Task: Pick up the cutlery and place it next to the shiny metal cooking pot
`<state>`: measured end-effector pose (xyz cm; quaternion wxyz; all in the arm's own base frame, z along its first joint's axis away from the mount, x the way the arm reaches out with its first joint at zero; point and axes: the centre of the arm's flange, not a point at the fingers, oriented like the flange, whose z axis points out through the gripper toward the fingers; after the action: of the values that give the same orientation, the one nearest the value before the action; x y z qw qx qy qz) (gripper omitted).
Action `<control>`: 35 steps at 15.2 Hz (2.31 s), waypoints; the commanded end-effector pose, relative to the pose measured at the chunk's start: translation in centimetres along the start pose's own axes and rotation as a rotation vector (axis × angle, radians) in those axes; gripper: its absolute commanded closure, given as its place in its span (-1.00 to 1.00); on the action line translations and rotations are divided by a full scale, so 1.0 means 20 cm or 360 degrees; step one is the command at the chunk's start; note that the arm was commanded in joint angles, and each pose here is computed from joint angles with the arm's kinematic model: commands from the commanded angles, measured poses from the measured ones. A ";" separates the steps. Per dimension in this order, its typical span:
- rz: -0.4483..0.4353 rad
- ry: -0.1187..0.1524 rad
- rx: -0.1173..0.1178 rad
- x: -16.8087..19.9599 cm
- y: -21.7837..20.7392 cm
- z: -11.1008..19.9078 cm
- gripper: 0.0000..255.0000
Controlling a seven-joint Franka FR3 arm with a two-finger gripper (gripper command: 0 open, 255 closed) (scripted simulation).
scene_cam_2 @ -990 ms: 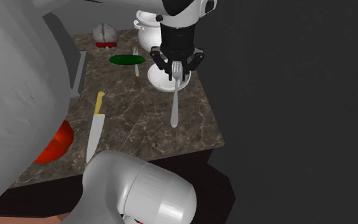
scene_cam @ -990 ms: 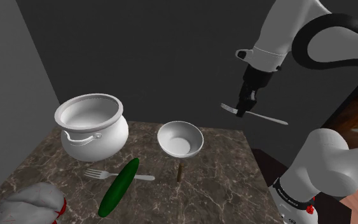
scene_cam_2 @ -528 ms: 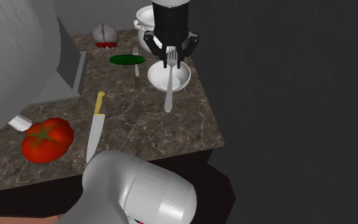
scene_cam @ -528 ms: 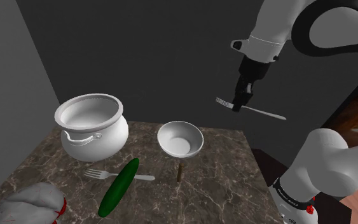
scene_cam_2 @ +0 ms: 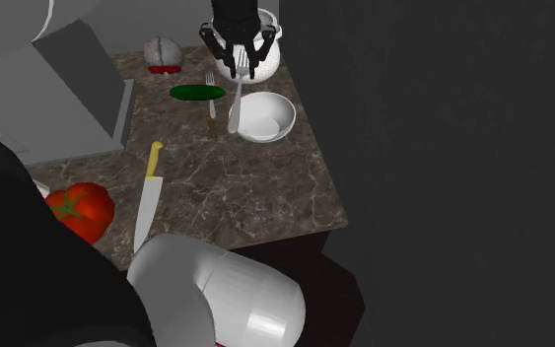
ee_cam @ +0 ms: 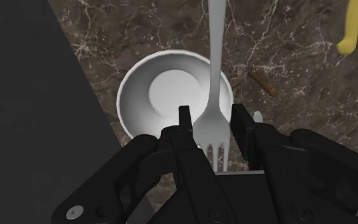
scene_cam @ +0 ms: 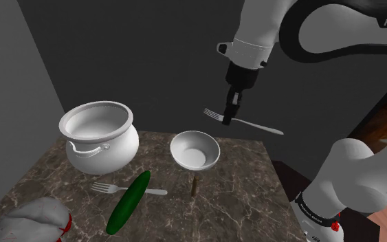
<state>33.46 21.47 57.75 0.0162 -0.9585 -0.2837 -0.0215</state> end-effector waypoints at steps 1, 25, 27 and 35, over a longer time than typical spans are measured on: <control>0.0000 0.0001 0.0001 0.11 -0.08 0.00 1.00; 0.0000 0.0001 0.0001 0.63 -0.44 0.40 1.00; 0.0000 0.0001 0.0001 0.63 -0.44 0.45 1.00; 0.0000 0.0001 0.0001 0.62 -0.44 0.66 1.00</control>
<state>39.49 36.07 45.96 0.0166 -0.9585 -0.2837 -0.0214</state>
